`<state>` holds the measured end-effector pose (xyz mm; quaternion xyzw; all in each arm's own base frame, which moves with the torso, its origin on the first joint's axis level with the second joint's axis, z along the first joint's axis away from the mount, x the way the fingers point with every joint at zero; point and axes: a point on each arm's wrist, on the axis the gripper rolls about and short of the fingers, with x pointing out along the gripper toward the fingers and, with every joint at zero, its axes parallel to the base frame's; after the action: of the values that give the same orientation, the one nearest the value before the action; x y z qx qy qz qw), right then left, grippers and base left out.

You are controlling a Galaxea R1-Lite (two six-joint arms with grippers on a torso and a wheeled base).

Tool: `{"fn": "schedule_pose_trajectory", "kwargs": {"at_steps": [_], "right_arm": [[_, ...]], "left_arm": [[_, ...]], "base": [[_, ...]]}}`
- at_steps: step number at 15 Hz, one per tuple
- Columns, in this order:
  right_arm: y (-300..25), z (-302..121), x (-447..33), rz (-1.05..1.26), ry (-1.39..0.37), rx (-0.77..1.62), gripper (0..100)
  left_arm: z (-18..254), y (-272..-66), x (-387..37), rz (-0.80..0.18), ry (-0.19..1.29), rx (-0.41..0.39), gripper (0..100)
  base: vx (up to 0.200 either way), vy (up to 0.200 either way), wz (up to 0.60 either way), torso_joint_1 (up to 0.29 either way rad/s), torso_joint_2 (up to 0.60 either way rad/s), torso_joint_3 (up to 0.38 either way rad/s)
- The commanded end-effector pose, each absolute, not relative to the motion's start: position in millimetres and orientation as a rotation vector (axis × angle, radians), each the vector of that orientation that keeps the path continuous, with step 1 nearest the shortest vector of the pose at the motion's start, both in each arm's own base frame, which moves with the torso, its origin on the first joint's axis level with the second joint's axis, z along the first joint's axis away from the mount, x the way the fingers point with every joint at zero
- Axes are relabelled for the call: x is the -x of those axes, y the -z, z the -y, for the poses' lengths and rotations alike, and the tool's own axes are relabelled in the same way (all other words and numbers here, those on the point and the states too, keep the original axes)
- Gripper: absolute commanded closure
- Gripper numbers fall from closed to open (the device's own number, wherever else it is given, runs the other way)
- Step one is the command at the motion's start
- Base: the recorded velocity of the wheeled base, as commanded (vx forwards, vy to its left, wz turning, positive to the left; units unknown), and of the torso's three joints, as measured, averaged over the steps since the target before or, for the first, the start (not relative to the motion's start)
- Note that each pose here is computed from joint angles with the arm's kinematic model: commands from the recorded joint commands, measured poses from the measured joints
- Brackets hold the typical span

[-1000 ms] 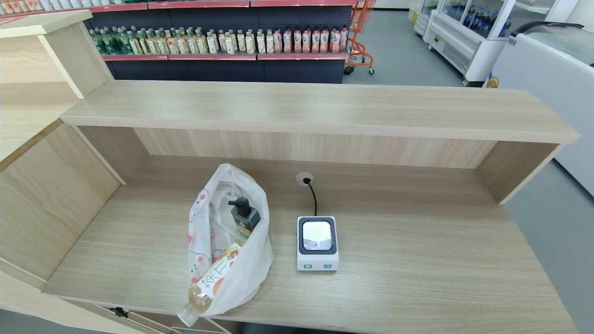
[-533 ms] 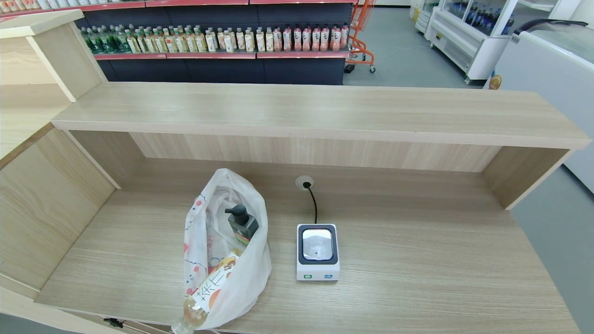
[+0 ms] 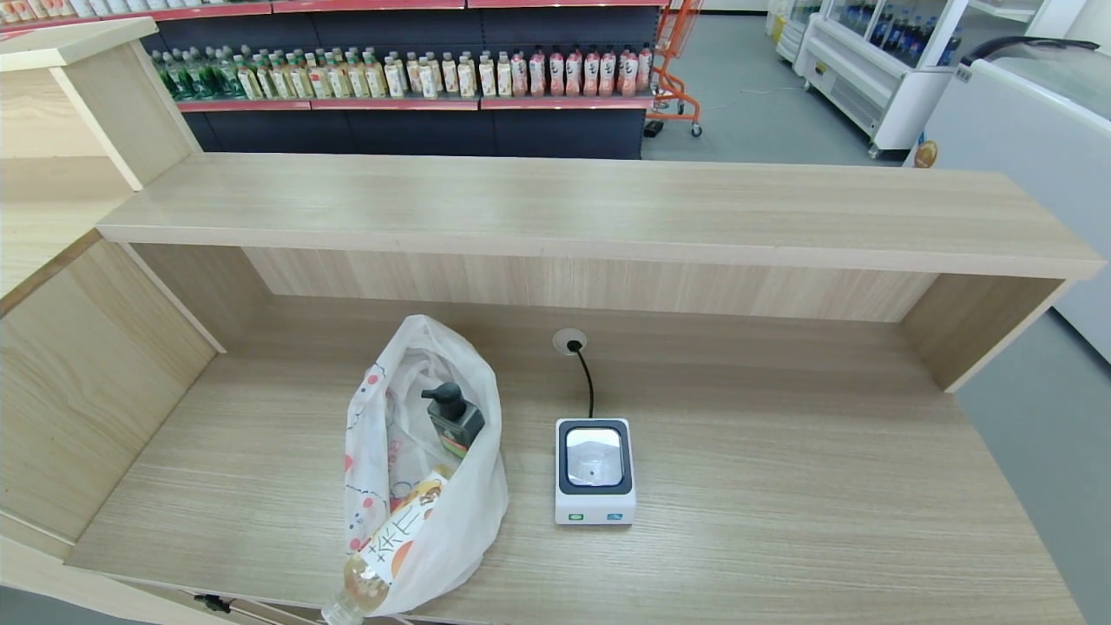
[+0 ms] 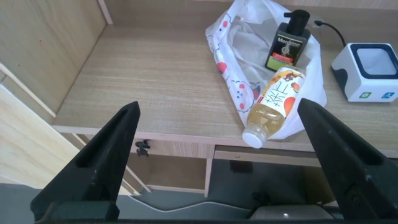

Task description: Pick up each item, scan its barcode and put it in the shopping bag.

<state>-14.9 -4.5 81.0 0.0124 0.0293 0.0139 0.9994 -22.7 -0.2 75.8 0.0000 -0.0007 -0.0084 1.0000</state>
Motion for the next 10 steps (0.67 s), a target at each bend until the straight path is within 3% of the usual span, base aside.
{"fn": "schedule_pose_trajectory", "kwargs": {"at_steps": [1,10], "right_arm": [[-81.1,4.5,14.8,-0.06,-0.028,-0.028,100],[-80.6,3.5,14.9,-0.065,-0.072,-0.029,100]], "left_arm": [[0.2,-75.8,22.7,0.002,0.017,0.0,0],[0.2,-75.8,22.7,0.002,0.017,0.0,0]], "base": [[0.0,0.0,0.0,0.0,0.0,0.0],[0.0,0.0,0.0,0.0,0.0,0.0]]}}
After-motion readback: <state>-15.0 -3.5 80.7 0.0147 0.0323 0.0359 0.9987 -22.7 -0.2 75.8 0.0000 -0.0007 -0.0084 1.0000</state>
